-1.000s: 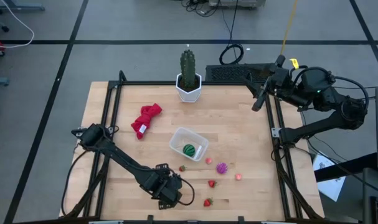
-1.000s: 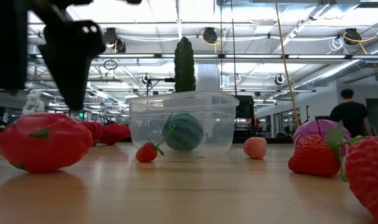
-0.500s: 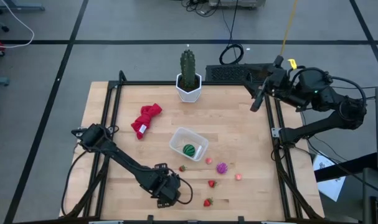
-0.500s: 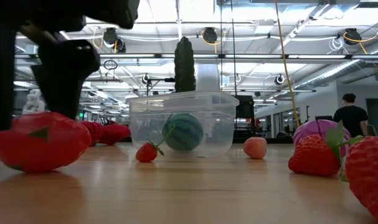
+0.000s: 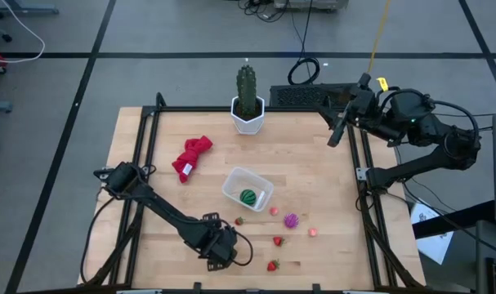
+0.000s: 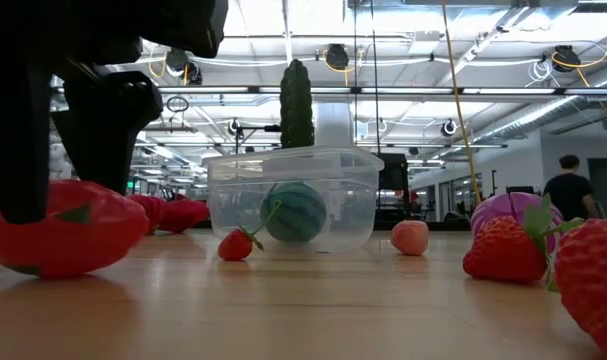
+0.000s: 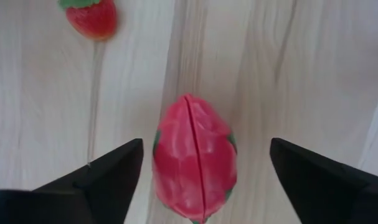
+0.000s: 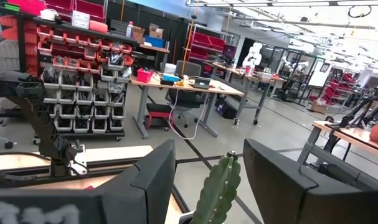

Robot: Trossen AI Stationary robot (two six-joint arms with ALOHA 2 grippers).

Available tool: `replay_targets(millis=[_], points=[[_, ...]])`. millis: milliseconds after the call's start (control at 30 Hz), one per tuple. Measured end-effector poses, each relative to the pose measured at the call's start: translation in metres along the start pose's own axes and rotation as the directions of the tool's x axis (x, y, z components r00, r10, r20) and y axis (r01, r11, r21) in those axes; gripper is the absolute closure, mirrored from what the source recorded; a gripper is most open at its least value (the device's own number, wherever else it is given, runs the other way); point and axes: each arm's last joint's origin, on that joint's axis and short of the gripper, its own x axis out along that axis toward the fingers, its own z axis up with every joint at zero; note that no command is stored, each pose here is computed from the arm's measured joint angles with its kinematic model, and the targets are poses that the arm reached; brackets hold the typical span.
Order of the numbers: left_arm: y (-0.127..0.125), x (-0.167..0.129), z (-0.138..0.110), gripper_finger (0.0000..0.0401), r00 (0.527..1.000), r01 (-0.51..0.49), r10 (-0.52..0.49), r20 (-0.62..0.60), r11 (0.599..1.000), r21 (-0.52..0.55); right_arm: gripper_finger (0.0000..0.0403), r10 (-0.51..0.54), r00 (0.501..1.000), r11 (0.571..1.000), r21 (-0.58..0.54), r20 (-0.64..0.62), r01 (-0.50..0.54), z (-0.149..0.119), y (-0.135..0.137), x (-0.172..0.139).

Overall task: Pick and placing Produce into tupperware
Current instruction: Put the pink dragon fruit into the transparent container

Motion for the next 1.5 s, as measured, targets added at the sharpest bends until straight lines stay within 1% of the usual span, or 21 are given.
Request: replay_targets(millis=[167, 333, 600, 733, 833, 900, 1033, 1133, 1233, 1500], points=[[0.0, 0.0, 0.0, 0.0105, 1.0, 0.001, -0.001, 0.001, 1.0, 0.0, 0.022, 0.0, 1.0, 1.0, 0.018, 0.0, 0.0, 0.0, 0.0, 0.0], [-0.001, 0.0, 0.001, 0.0143, 1.0, 0.012, -0.012, 0.012, 1.0, -0.003, 0.022, 0.0, 1.0, 1.0, 0.026, 0.0, 0.0, 0.0, 0.0, 0.0], [-0.003, 0.0, 0.003, 0.0199, 0.999, 0.03, -0.03, 0.032, 0.999, -0.013, 0.022, 0.0, 1.0, 1.0, 0.024, 0.0, 0.0, 0.0, 0.0, 0.0], [-0.004, 0.0, 0.003, 0.0214, 0.999, 0.035, -0.035, 0.032, 0.999, -0.004, 0.022, 0.0, 1.0, 1.0, 0.024, 0.0, 0.0, 0.0, 0.0, 0.0], [-0.003, 0.002, 0.001, 0.0213, 0.999, 0.034, -0.034, 0.03, 0.999, 0.001, 0.022, 0.0, 1.0, 1.0, 0.023, 0.0, 0.0, 0.0, 0.0, 0.0], [-0.001, 0.005, -0.002, 0.0205, 0.999, 0.036, -0.036, 0.012, 0.999, -0.011, 0.022, 0.0, 1.0, 1.0, 0.023, 0.0, 0.0, 0.0, 0.0, 0.0], [0.003, 0.017, -0.012, 0.018, 0.996, 0.039, -0.041, -0.084, 0.999, -0.025, 0.022, 0.0, 1.0, 1.0, 0.022, -0.001, 0.0, 0.0, 0.0, 0.0], [0.003, 0.015, -0.011, 0.016, 0.996, 0.059, -0.061, -0.068, 0.998, -0.03, 0.022, 0.0, 1.0, 1.0, 0.022, 0.0, 0.0, 0.0, 0.0, 0.0], [0.004, 0.017, -0.013, 0.0141, 0.995, 0.049, -0.051, -0.084, 0.998, -0.031, 0.022, 0.0, 1.0, 1.0, 0.022, 0.0, 0.0, 0.0, 0.0, 0.0], [0.008, 0.017, -0.009, 0.0101, 0.997, 0.034, -0.038, -0.073, 0.998, -0.049, 0.022, 0.0, 1.0, 1.0, 0.022, 0.0, 0.0, 0.0, 0.0, 0.0]])
